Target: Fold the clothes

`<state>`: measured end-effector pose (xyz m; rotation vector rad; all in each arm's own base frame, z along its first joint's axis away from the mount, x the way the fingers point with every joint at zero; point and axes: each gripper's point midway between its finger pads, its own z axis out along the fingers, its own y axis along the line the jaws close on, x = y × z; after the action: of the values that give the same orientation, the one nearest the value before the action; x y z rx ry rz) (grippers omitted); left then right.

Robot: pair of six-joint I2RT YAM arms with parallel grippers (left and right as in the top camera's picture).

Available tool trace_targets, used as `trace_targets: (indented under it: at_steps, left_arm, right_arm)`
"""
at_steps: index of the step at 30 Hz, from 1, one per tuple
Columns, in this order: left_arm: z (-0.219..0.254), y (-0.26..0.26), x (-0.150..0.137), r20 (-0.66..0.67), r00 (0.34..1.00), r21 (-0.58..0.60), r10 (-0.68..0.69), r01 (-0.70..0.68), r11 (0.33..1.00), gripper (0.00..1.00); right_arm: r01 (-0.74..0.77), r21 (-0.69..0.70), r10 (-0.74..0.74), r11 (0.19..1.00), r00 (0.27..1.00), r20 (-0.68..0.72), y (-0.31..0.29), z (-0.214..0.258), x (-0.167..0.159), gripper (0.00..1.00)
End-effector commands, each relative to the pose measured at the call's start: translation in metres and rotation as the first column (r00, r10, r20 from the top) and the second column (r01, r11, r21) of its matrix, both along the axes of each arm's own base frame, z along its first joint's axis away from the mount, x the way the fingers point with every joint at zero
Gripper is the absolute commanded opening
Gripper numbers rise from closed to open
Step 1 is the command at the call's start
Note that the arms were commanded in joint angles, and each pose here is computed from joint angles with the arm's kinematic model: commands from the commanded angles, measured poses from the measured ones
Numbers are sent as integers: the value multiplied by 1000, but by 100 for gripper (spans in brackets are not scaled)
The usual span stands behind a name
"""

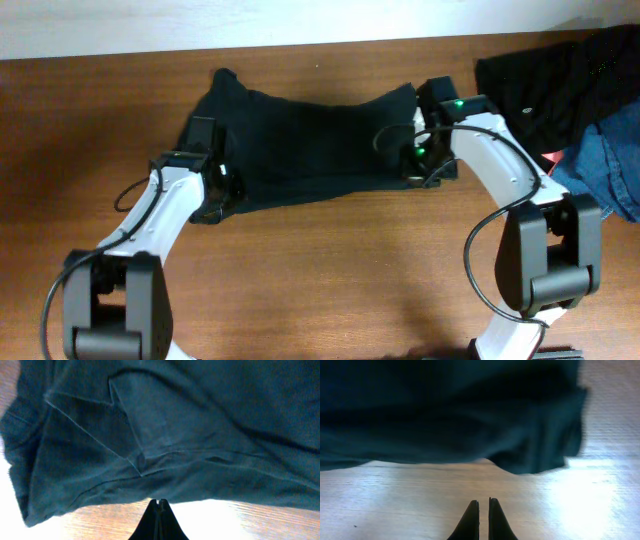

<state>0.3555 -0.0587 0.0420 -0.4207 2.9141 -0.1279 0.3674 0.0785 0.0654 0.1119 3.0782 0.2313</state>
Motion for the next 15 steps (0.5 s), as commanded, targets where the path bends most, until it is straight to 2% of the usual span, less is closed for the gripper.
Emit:
trace_targets:
  at_steps: [1, 15]
  left_arm:
    - [-12, 2, 0, -30, 999, 23, -16, 16, 1000, 1]
    - [-40, 2, -5, -102, 995, 32, -15, 18, 999, 1]
  right_arm:
    - [-53, 8, 53, 999, 999, 6, 16, -2, -2, 4]
    - [-67, -16, 67, 998, 998, -4, 17, -19, -9, 4]
